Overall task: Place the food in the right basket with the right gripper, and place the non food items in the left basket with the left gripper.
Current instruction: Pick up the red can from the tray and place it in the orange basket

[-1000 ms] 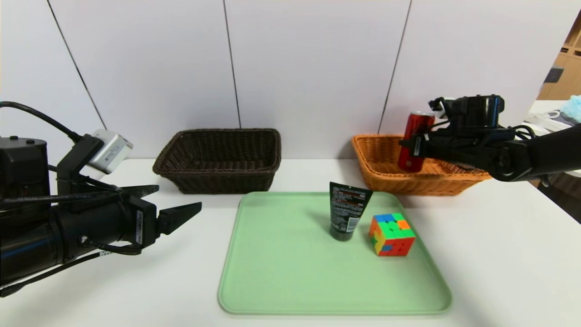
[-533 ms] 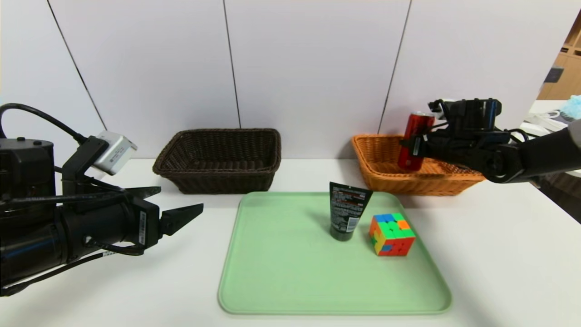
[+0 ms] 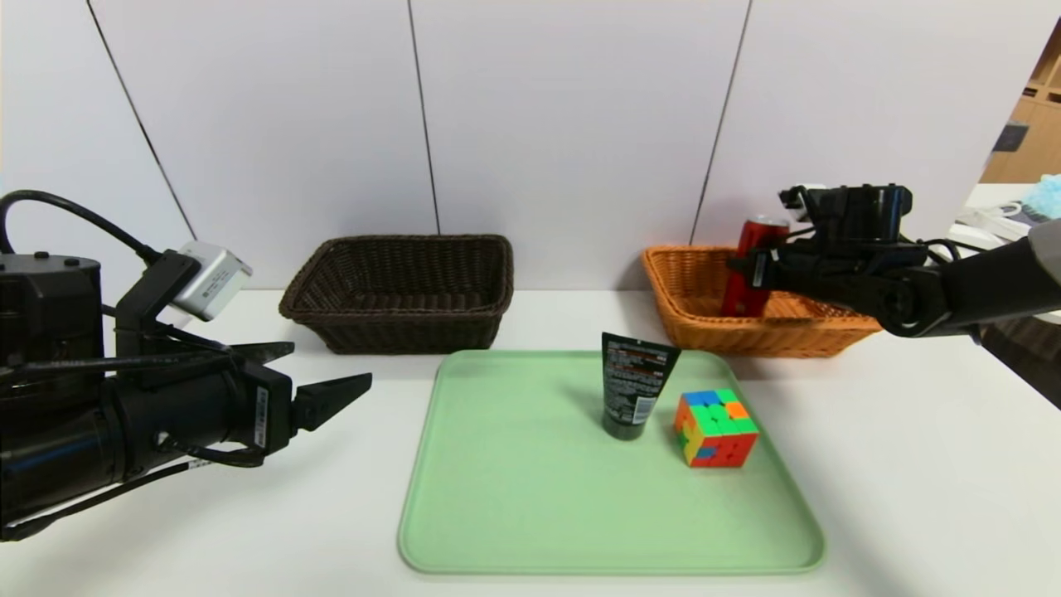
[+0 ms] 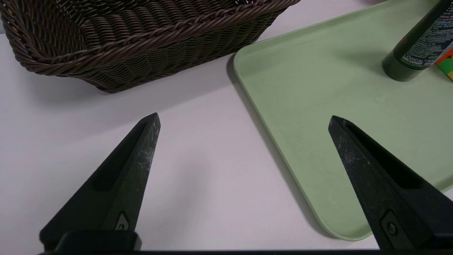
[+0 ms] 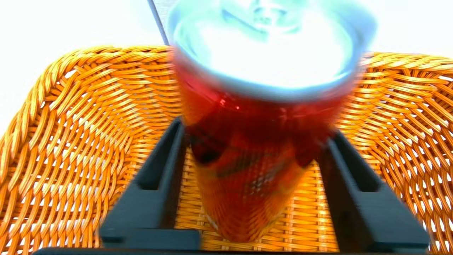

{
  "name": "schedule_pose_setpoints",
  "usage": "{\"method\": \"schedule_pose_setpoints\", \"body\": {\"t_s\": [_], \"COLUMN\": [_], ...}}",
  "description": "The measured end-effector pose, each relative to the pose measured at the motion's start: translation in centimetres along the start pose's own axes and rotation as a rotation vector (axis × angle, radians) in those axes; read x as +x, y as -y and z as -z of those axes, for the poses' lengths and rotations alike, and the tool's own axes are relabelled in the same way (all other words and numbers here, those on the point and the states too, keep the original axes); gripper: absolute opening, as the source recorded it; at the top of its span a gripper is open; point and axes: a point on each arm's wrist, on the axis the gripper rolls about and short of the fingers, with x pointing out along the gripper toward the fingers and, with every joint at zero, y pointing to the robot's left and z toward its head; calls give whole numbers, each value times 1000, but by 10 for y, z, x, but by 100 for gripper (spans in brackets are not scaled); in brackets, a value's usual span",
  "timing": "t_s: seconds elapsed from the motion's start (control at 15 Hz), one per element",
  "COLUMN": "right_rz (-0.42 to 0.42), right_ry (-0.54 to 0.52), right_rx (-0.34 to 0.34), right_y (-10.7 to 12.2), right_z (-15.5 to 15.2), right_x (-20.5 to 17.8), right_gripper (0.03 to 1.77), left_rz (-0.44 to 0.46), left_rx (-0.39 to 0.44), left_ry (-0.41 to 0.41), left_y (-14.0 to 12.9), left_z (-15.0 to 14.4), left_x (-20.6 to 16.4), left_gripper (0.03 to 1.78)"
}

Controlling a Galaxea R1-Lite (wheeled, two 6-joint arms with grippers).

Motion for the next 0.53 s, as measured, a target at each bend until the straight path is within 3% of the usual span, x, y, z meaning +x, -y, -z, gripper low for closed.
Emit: {"method": "schedule_pose_setpoints", "body": {"t_s": [0.53], "right_rz": [1], "right_ry": [-2], "right_rx": [0], "right_y": [0], "right_z": [-1], "right_x": [-2], "right_gripper": [152], "left_rz": [0], "left_rx": [0], "left_ry": [1], "left_y": [0], "left_z": [-1], "left_x": [0], "left_gripper": [169]}}
